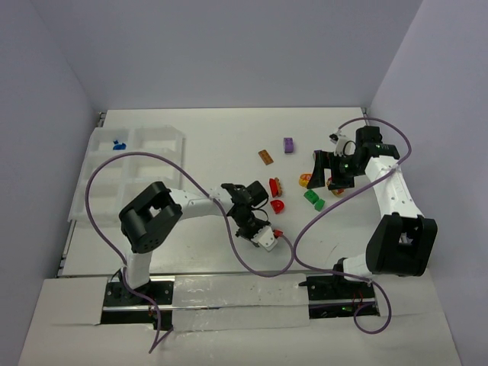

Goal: Sort the legos into containers by color

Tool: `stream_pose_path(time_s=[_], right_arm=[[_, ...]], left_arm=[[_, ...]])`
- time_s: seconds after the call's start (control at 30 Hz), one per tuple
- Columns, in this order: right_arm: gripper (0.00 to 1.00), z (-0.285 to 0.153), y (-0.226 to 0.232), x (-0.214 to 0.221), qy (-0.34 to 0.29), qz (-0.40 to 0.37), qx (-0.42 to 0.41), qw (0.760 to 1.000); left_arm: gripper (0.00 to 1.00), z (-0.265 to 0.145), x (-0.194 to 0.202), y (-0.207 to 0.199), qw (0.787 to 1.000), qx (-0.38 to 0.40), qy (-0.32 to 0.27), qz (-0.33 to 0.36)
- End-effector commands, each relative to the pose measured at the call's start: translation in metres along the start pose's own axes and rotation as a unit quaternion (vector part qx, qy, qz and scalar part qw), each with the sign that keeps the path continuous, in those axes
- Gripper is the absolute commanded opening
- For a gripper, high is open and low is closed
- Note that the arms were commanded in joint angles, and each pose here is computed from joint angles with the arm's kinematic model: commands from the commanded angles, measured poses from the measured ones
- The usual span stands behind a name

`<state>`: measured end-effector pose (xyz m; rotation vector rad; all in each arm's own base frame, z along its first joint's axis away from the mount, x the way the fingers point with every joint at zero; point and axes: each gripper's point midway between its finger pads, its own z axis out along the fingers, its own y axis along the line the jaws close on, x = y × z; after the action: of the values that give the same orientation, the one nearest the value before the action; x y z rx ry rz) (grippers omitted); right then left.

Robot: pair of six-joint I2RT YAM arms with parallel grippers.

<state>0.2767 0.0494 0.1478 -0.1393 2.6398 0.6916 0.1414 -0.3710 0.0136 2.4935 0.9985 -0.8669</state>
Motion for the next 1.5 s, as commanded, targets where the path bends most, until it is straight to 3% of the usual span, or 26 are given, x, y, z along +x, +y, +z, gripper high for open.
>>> stream_pose_path(time_s=[0.0, 0.13, 0.23, 0.4, 0.53, 0.63, 0.67, 0.7, 0.77, 0.83, 0.93, 0.97, 1.0, 1.13, 1.27, 1.37, 1.47], right_arm=[[1.00, -0.009, 0.004, -0.016, -0.021, -0.013, -0.005, 1.000], [1.00, -0.012, 0.006, -0.025, -0.038, -0.016, -0.006, 0.999], [1.00, -0.015, 0.009, -0.036, -0.058, -0.020, -0.008, 0.998], [1.00, -0.012, 0.016, -0.044, -0.071, -0.026, -0.019, 0.997], [1.00, 0.002, 0.025, -0.043, -0.068, -0.045, -0.013, 0.997], [1.00, 0.015, 0.038, -0.043, -0.063, -0.065, -0.010, 0.996], [1.00, 0.020, 0.047, -0.043, -0.061, -0.077, -0.016, 0.995], [1.00, 0.021, 0.049, -0.044, -0.061, -0.080, -0.015, 0.995], [1.00, 0.026, 0.055, -0.048, -0.063, -0.091, -0.010, 0.994], [1.00, 0.029, 0.058, -0.048, -0.059, -0.096, -0.010, 0.994], [1.00, 0.031, 0.058, -0.049, -0.059, -0.101, -0.004, 0.993], [1.00, 0.031, 0.057, -0.049, -0.058, -0.102, -0.001, 0.993], [1.00, 0.031, 0.056, -0.049, -0.058, -0.104, 0.001, 0.993], [1.00, 0.036, 0.055, -0.046, -0.051, -0.101, 0.000, 0.994], [1.00, 0.039, 0.052, -0.044, -0.044, -0.099, 0.004, 0.994], [1.00, 0.040, 0.051, -0.043, -0.041, -0.100, 0.005, 0.994], [1.00, 0.042, 0.050, -0.042, -0.037, -0.098, 0.004, 0.995]], left_arm=[[0.09, -0.019, 0.010, -0.001, 0.999, -0.011, 0.014, -0.043], [0.02, -0.050, 0.004, 0.006, 0.995, -0.055, -0.005, -0.087], [0.00, -0.097, 0.000, 0.011, 0.982, -0.114, -0.028, -0.147], [0.00, -0.195, 0.023, 0.020, 0.919, -0.249, -0.072, -0.298], [0.00, -0.316, 0.065, 0.018, 0.803, -0.408, -0.140, -0.411], [0.00, -0.407, 0.138, -0.010, 0.661, -0.540, -0.134, -0.504], [0.00, -0.425, 0.160, -0.023, 0.621, -0.566, -0.123, -0.528], [0.00, -0.435, 0.173, -0.027, 0.603, -0.577, -0.112, -0.539], [0.00, -0.469, 0.216, -0.058, 0.530, -0.608, -0.111, -0.581], [0.00, -0.484, 0.239, -0.062, 0.498, -0.621, -0.111, -0.595], [0.00, -0.524, 0.302, -0.090, 0.369, -0.657, -0.122, -0.647], [0.00, -0.539, 0.326, -0.101, 0.311, -0.674, -0.121, -0.660], [0.00, -0.545, 0.338, -0.105, 0.288, -0.683, -0.113, -0.662], [0.00, -0.556, 0.375, -0.106, 0.268, -0.688, -0.076, -0.670], [0.00, -0.551, 0.406, -0.105, 0.269, -0.681, -0.032, -0.680], [0.00, -0.544, 0.422, -0.105, 0.285, -0.674, 0.001, -0.681], [0.00, -0.539, 0.433, -0.105, 0.286, -0.674, 0.007, -0.681]])
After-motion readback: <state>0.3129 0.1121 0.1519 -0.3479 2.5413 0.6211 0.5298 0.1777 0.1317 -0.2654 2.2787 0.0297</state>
